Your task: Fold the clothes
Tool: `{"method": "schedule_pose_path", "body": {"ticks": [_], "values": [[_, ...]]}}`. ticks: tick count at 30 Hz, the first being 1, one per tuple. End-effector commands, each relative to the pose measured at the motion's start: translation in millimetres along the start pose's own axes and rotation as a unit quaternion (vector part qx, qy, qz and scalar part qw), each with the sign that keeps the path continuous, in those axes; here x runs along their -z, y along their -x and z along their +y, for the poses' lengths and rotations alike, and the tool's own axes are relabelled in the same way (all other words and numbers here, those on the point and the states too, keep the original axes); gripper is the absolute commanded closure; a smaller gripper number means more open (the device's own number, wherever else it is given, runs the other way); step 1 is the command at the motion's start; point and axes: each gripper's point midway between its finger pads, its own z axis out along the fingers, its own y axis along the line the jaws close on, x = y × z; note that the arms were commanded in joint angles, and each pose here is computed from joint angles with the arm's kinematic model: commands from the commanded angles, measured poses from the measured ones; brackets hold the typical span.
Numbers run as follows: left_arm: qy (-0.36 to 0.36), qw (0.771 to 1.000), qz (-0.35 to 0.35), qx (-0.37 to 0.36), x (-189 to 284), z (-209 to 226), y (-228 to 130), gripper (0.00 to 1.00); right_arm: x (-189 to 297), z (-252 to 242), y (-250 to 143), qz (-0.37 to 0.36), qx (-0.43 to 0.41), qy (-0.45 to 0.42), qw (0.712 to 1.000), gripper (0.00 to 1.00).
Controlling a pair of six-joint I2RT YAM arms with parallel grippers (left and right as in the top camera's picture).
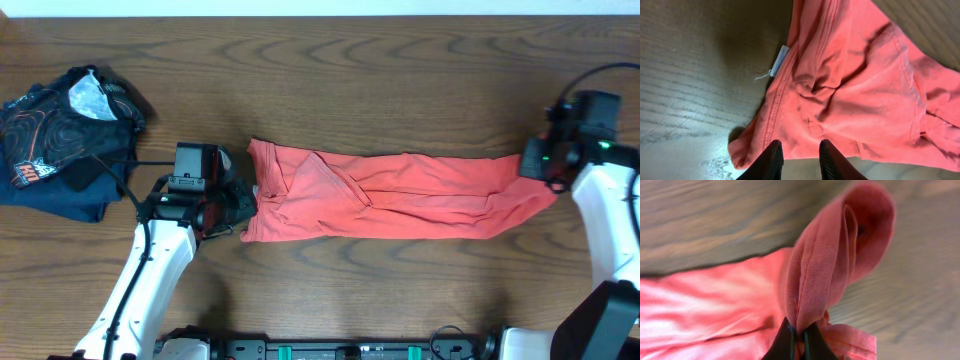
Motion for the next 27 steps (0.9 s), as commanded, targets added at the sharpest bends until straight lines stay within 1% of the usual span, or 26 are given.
{"method": "schedule_pose_path", "body": {"ticks": [1, 5, 11, 22, 23, 24, 25, 26, 27], "values": [[0.007, 1.0, 0.0, -0.008, 2.1, 2.3, 0.7, 0.73, 8.9, 31.8, 0.5, -0.002, 0.035, 0.018, 0.999, 0.99], [0.011, 1.0, 0.007, -0.005, 2.1, 4.4, -2.9, 0.73, 11.4, 69.3, -9.9, 0.007, 0.085, 0.04, 0.996, 0.99], [0.014, 1.0, 0.013, -0.003, 2.2, 6.0, -5.7, 0.73, 15.5, 112.4, -23.6, 0.014, 0.114, 0.064, 0.991, 0.99], [0.016, 1.0, 0.017, -0.002, 1.6, 7.5, -8.0, 0.73, 7.0, 164.9, -59.0, 0.049, 0.182, 0.086, 0.978, 0.98], [0.016, 1.0, 0.017, -0.002, 1.7, 7.6, -7.9, 0.73, 6.0, 168.2, -61.2, 0.051, 0.187, 0.087, 0.977, 0.95], [0.016, 1.0, 0.017, -0.002, 1.6, 7.5, -8.0, 0.73, 4.9, 172.8, -64.2, 0.054, 0.193, 0.091, 0.975, 0.9], [0.016, 1.0, 0.016, -0.002, 1.6, 7.5, -7.9, 0.73, 4.8, 177.4, -67.0, 0.057, 0.197, 0.098, 0.974, 0.79], [0.016, 1.0, 0.017, -0.003, 1.6, 7.5, -8.0, 0.73, 4.9, 184.2, -71.1, 0.063, 0.202, 0.11, 0.971, 0.63], [0.016, 1.0, 0.016, -0.004, 1.6, 7.5, -7.9, 0.73, 5.5, 190.3, -74.3, 0.066, 0.205, 0.122, 0.969, 0.52]]}}
